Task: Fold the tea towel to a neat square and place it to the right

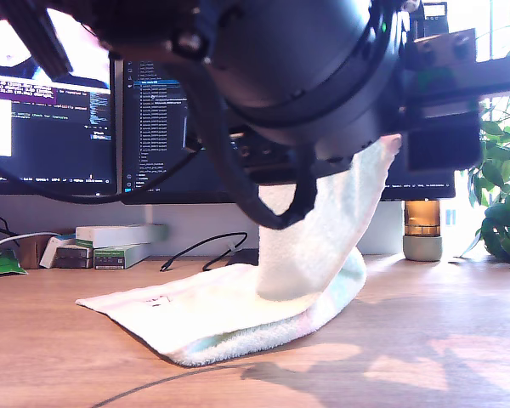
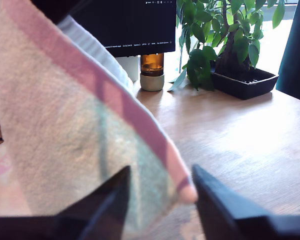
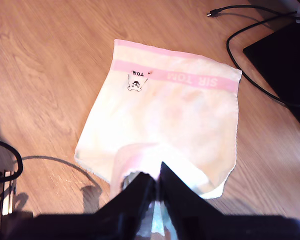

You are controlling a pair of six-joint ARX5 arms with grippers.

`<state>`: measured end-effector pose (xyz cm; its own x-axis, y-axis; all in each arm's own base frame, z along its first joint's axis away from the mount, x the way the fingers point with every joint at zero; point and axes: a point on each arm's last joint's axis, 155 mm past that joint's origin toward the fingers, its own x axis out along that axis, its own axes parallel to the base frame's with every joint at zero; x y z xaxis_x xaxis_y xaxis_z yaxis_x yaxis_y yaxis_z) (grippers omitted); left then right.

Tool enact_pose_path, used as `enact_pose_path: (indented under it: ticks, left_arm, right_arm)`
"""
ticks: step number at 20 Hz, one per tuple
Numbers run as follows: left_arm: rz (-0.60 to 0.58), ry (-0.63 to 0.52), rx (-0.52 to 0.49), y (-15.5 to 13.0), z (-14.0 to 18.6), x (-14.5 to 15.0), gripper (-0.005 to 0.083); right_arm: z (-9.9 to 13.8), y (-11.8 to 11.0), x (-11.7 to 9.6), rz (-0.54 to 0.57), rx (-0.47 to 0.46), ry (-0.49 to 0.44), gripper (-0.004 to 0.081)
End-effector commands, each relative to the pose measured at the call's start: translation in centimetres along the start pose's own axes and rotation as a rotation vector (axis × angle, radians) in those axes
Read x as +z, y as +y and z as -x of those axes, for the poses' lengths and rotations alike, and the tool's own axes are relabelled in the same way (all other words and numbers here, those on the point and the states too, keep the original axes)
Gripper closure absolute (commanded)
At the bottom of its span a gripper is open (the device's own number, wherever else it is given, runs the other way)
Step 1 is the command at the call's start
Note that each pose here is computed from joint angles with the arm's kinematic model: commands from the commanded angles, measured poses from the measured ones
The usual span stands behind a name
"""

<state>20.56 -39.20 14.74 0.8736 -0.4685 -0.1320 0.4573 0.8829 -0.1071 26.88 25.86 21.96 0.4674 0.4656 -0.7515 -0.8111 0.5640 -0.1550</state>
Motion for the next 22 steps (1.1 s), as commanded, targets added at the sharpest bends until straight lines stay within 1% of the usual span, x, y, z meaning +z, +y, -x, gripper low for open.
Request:
enact_pose_path:
  ticks: [1,3,4,6,8,11,14,16,17,19,22]
  left_arm:
    - [-0.012,0.005,-0.004,-0.2,0.1,-0.4,0.0681]
    - [-0.023,0.012,-0.001,-0.1,0.1,-0.6,0.0778]
    - [-0.027,0.014,0.000,-0.1,0.1,-0.7,0.0798]
    - [-0.047,0.014,-0.001,-0.1,0.1,-0.7,0.0798]
    - [-0.128,0.023,-0.016,-0.6,0.5,-1.0,0.0797]
    - [-0.261,0.025,-0.063,-2.0,2.2,-0.4,0.0798]
    - [-0.303,0.045,-0.078,-2.3,4.3,0.6,0.0798]
    - [-0.312,0.052,-0.079,-1.8,5.6,2.0,0.0798]
    - [-0.319,0.064,-0.083,-1.4,6.2,2.4,0.0798]
    - [-0.343,0.105,-0.086,-0.2,7.3,2.9,0.0798]
    - [-0.334,0.213,-0.121,1.5,8.9,2.1,0.0798]
  right_arm:
    - [-0.2,0.0,0.2,0.001,0.002,-0.002,0.0782]
    - [-0.2,-0.1,0.2,0.001,0.002,-0.002,0.0782]
    - [-0.2,-0.1,0.2,0.001,0.002,-0.002,0.0782]
    - [-0.2,-0.1,0.2,0.001,0.001,-0.001,0.0782]
    - [-0.2,-0.2,0.1,0.000,-0.001,0.002,0.0782]
    - [-0.2,-0.7,-0.8,-0.007,-0.006,0.032,0.0782]
    - [-0.1,-1.6,-1.6,-0.011,-0.017,0.058,0.0782]
    - [0.0,-1.9,-2.7,-0.022,-0.016,0.098,0.0782]
    - [0.0,-1.8,-3.1,-0.019,-0.012,0.115,0.0782]
    - [0.3,-1.2,-4.8,-0.015,0.011,0.180,0.0782]
    - [0.9,-0.2,-7.3,-0.009,0.053,0.284,0.0782]
